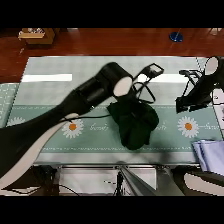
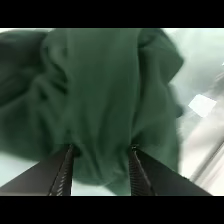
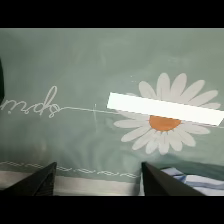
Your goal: Fold the shirts.
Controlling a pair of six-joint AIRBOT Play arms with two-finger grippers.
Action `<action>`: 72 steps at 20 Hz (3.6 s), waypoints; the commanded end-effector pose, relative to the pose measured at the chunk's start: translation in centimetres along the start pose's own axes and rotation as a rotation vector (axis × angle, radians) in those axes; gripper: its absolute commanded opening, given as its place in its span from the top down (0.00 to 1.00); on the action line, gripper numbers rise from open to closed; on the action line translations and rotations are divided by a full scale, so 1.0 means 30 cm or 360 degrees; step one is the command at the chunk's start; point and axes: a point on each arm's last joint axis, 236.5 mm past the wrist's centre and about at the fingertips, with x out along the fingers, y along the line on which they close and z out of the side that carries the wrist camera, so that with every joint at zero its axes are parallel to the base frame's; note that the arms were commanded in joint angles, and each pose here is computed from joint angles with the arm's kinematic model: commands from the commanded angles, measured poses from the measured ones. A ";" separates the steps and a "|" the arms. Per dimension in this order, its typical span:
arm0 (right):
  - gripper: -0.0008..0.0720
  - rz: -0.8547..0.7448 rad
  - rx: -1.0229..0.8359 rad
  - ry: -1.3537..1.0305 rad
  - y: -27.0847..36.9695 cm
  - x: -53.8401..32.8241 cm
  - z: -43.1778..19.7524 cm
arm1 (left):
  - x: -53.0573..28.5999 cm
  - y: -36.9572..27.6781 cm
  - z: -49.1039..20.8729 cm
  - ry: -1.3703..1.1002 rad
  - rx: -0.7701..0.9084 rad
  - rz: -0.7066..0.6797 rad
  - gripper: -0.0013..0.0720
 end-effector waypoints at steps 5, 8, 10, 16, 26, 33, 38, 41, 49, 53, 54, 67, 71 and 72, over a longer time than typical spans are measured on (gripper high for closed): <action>0.19 0.0035 0.0008 -0.0045 -0.007 0.000 0.019 | -0.390 0.482 -0.127 -0.0132 -0.0383 0.0168 0.40; 0.19 0.0212 0.0110 -0.0093 -0.020 -0.003 0.027 | -0.341 0.492 -0.262 -0.0079 -0.0582 -0.0157 0.32; 0.19 0.0430 0.0186 -0.0171 -0.008 -0.021 0.047 | -0.243 0.472 -0.363 -0.0013 -0.0752 -0.0390 0.16; 0.19 0.0671 0.0309 -0.0332 -0.048 -0.061 0.085 | 0.049 0.407 -0.480 -0.0046 -0.1204 -0.0684 0.13; 0.19 0.0644 0.0287 -0.0369 -0.060 -0.060 0.100 | 0.309 0.302 -0.380 -0.0005 -0.1445 -0.0934 0.13; 0.19 0.0642 0.0292 -0.0380 -0.062 -0.061 0.106 | 0.357 0.278 -0.275 0.0014 -0.1428 -0.0951 0.13; 0.19 0.0645 0.0288 -0.0372 -0.059 -0.060 0.101 | 0.414 0.282 -0.295 0.0122 -0.1565 -0.0972 0.87; 0.19 0.0658 0.0282 -0.0378 -0.054 -0.063 0.104 | 0.410 0.274 -0.306 0.0151 -0.1562 -0.0995 0.94; 0.19 0.1256 0.0135 -0.0471 0.216 -0.025 0.123 | 0.294 0.288 -0.269 0.0045 -0.1422 -0.1036 0.94; 0.19 0.1353 0.0168 -0.0356 0.291 0.132 0.040 | 0.276 0.283 -0.265 0.0039 -0.1409 -0.1046 0.94; 0.19 0.1376 0.0146 -0.0319 0.311 0.164 0.008 | 0.275 0.281 -0.266 0.0042 -0.1408 -0.1049 0.94; 0.96 0.1475 0.0169 -0.0482 0.562 0.258 0.064 | 0.206 0.292 -0.236 -0.0031 -0.1371 -0.1051 0.94; 0.96 0.1703 -0.0059 -0.0504 0.579 0.045 0.012 | -0.078 0.397 -0.108 -0.0420 -0.1214 -0.0963 0.94; 0.96 0.1731 -0.0103 -0.0612 0.559 -0.050 0.021 | -0.195 0.428 -0.067 -0.0564 -0.1154 -0.0919 0.94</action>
